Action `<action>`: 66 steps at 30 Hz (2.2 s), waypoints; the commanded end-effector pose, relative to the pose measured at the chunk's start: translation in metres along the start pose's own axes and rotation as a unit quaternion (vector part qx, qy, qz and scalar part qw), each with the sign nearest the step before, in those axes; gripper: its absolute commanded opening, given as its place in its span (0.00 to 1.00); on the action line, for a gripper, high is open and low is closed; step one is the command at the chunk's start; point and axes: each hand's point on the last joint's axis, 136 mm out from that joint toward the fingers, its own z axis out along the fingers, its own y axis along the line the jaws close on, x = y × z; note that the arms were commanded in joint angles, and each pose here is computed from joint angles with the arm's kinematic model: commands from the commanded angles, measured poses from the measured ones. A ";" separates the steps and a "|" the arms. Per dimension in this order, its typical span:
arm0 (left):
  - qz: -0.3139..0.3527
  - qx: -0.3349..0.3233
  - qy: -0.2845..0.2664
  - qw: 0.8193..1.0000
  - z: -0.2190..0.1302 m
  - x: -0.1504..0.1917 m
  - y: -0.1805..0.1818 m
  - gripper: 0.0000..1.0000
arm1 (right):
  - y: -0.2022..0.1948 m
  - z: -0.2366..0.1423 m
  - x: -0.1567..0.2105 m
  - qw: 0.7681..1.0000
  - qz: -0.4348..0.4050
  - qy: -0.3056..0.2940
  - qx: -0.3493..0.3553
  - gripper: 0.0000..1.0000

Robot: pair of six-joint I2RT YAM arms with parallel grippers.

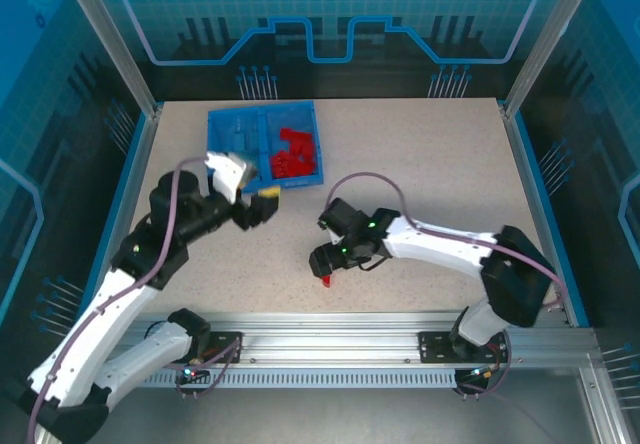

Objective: Sort the legos into containers by color

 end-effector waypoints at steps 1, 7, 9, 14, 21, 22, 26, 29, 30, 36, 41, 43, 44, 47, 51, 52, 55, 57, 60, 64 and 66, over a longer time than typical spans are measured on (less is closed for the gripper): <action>0.105 0.118 0.068 0.985 -0.015 0.069 -0.045 0.83 | 0.001 0.016 0.002 0.998 -0.002 0.029 0.054 0.72; 0.212 0.224 0.117 0.944 -0.036 0.144 -0.076 0.99 | 0.003 0.045 0.010 0.994 0.022 0.081 0.073 0.54; 0.227 0.250 0.130 0.932 -0.041 0.159 -0.082 0.99 | -0.001 0.046 0.013 0.992 0.030 0.085 0.084 0.52; 0.255 0.264 0.128 0.921 -0.039 0.176 -0.084 0.99 | -0.010 0.049 0.017 0.990 0.035 0.087 0.104 0.41; 0.263 0.250 0.115 0.925 -0.031 0.176 -0.079 0.99 | -0.005 0.034 0.001 0.994 0.025 0.046 0.097 0.25; 0.264 0.245 0.110 0.926 -0.029 0.173 -0.078 0.99 | -0.002 0.025 -0.006 0.995 0.019 0.030 0.094 0.25; 0.259 0.205 0.066 0.941 -0.021 0.154 -0.071 0.99 | 0.008 -0.022 -0.051 0.994 -0.015 -0.067 0.082 0.25; 0.244 0.141 0.025 0.959 -0.013 0.129 -0.055 0.99 | 0.011 -0.061 -0.097 0.985 -0.038 -0.151 0.070 0.25; 0.234 0.110 0.016 0.966 -0.011 0.120 -0.046 0.99 | 0.012 -0.074 -0.115 0.980 -0.046 -0.180 0.064 0.25; 0.133 -0.065 -0.025 0.989 -0.005 0.078 0.012 0.99 | 0.003 -0.108 -0.209 0.959 -0.060 -0.272 0.050 0.26; 0.073 -0.163 -0.021 0.984 0.000 0.074 0.049 0.99 | -0.005 -0.094 -0.277 0.948 -0.068 -0.304 0.059 0.26; 0.038 -0.181 -0.019 0.983 0.003 0.073 0.059 0.99 | -0.008 -0.084 -0.300 0.946 -0.069 -0.309 0.069 0.26; 0.012 -0.191 -0.016 0.981 0.004 0.073 0.065 0.99 | -0.010 -0.078 -0.311 0.946 -0.068 -0.309 0.072 0.26; -0.064 -0.230 0.012 0.971 0.001 0.075 0.085 0.99 | -0.011 -0.057 -0.339 0.946 -0.073 -0.307 0.075 0.26; -0.116 -0.264 0.061 0.956 -0.002 0.077 0.103 0.99 | -0.020 -0.020 -0.368 0.947 -0.076 -0.300 0.090 0.28; -0.123 -0.267 0.069 0.953 -0.002 0.077 0.105 0.99 | -0.021 -0.018 -0.375 0.945 -0.075 -0.305 0.087 0.29; -0.138 -0.277 0.083 0.947 -0.001 0.080 0.109 0.99 | -0.014 -0.016 -0.393 0.936 -0.093 -0.336 0.060 0.36; -0.148 -0.284 0.083 0.944 -0.003 0.081 0.111 0.99 | -0.007 -0.020 -0.400 0.927 -0.112 -0.354 0.054 0.41; -0.161 -0.307 0.083 0.934 -0.008 0.087 0.116 0.99 | -0.002 -0.034 -0.404 0.921 -0.113 -0.369 0.044 0.51; -0.174 -0.356 0.081 0.915 -0.018 0.097 0.129 0.99 | 0.013 -0.071 -0.400 0.918 -0.118 -0.377 0.025 0.53; -0.173 -0.376 0.079 0.907 -0.022 0.102 0.135 0.99 | 0.016 -0.094 -0.387 0.924 -0.115 -0.365 0.024 0.52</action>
